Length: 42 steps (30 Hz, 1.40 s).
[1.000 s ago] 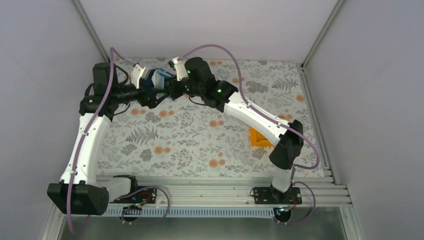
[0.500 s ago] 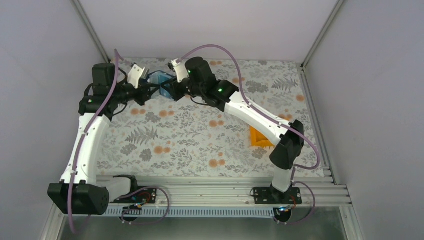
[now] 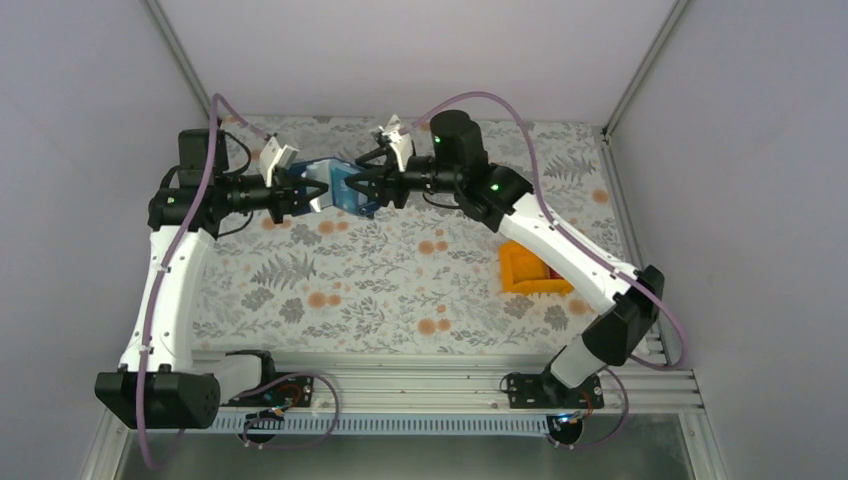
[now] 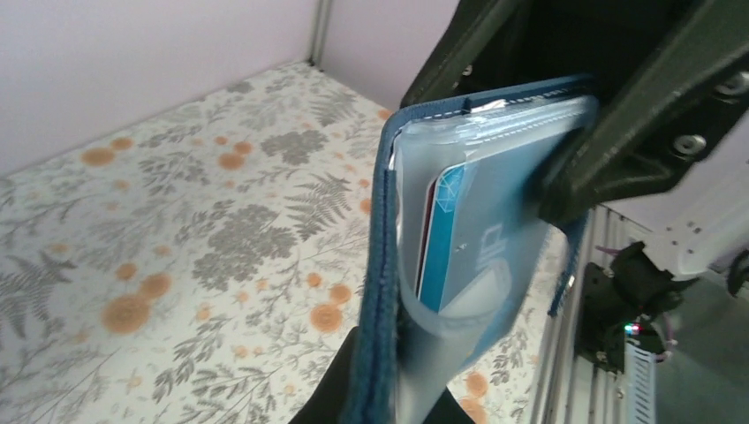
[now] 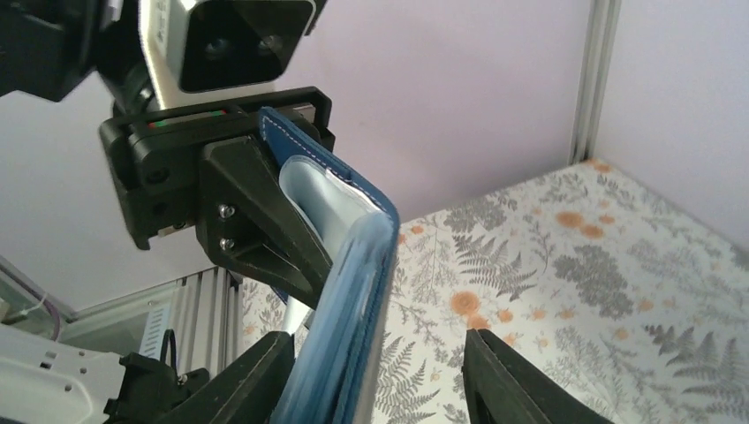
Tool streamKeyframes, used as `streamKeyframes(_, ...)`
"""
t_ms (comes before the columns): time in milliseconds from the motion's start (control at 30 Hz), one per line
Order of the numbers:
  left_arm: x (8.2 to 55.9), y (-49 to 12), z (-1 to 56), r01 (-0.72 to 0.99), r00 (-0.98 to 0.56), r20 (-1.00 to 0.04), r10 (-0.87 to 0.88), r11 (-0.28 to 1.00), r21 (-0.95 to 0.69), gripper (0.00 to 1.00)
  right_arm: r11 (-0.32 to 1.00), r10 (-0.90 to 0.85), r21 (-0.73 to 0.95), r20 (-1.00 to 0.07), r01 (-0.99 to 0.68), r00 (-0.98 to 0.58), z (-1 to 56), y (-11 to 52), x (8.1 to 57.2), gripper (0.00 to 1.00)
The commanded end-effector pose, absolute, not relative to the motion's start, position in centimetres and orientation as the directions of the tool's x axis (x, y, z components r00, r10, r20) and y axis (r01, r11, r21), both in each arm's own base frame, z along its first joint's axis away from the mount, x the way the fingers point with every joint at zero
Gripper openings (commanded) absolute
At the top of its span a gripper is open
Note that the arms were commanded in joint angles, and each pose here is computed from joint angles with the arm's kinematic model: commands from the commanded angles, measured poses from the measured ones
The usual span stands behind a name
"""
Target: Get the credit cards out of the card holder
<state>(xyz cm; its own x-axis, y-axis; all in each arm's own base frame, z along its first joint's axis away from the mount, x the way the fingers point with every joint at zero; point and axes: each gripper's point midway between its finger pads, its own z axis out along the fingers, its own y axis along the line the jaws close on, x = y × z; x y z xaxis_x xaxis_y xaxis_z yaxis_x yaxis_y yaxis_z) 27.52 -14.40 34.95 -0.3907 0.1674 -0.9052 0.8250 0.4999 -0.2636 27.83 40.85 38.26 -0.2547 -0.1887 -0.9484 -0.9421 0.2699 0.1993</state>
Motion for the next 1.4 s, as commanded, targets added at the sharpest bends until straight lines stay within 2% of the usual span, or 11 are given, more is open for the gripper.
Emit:
streamKeyframes(0, 25.2, -15.3, 38.0, 0.9, -0.313, -0.941, 0.13, 0.355, -0.251, 0.02, 0.189, -0.147, 0.129, -0.976, -0.974, -0.158, 39.6, 39.4, 27.0, 0.5)
streamKeyframes(233, 25.6, -15.0, 38.3, 0.894, -0.324, -0.94, 0.112, 0.361, -0.265, 0.02, 0.146, -0.166, 0.15, -0.971, -0.978, -0.174, 37.9, 38.9, 26.3, 0.54)
streamKeyframes(500, 25.9, -14.9, 37.9, 0.887, -0.337, -0.935, 0.109, 0.369, -0.276, 0.02, 0.058, -0.143, 0.159, -0.976, -0.985, -0.166, 38.5, 39.1, 25.2, 0.28)
streamKeyframes(600, 25.9, -14.8, 37.9, 0.887, -0.337, -0.935, 0.109, 0.37, -0.277, 0.02, 0.041, -0.153, 0.166, -0.974, -0.985, -0.17, 38.2, 39.3, 25.1, 0.07)
streamKeyframes(733, 26.4, -14.3, 37.9, 0.873, -0.344, -0.934, 0.101, 0.4, -0.278, 0.04, 0.075, -0.144, 0.174, -0.972, -0.982, -0.184, 38.4, 38.4, 26.0, 0.04)
streamKeyframes(833, 29.2, -12.6, 37.0, 0.788, -0.397, -0.914, 0.086, 0.543, -0.291, 0.21, 0.147, -0.137, 0.209, -0.964, -0.967, -0.229, 38.3, 37.3, 27.9, 0.04)
streamKeyframes(933, 32.8, -9.3, 35.1, 0.616, -0.456, -0.888, 0.065, 0.743, -0.262, 0.31, 0.251, -0.128, 0.245, -0.95, -0.936, -0.283, 38.0, 36.1, 30.0, 0.04)
streamKeyframes(1000, 34.6, -6.8, 34.0, 0.493, -0.481, -0.875, 0.046, 0.84, -0.227, 0.33, 0.406, -0.13, 0.265, -0.931, -0.875, -0.342, 37.2, 35.4, 32.6, 0.04)
streamKeyframes(1067, 35.7, -4.4, 33.5, 0.385, -0.498, -0.867, 0.011, 0.899, -0.209, 0.35, 0.649, -0.104, 0.285, -0.885, -0.705, -0.454, 35.5, 33.4, 36.5, 0.04)
streamKeyframes(1167, 36.2, -2.6, 33.7, 0.318, -0.493, -0.87, -0.019, 0.927, -0.2, 0.36, 0.869, -0.102, 0.176, -0.85, -0.462, -0.517, 33.5, 30.6, 39.7, 0.04)
streamKeyframes(1367, 33.5, -7.8, 35.4, 0.577, -0.456, -0.89, 0.011, 0.764, -0.287, 0.37, 0.922, -0.205, 0.015, -0.828, -0.387, -0.521, 30.5, 32.6, 40.2, 0.04)
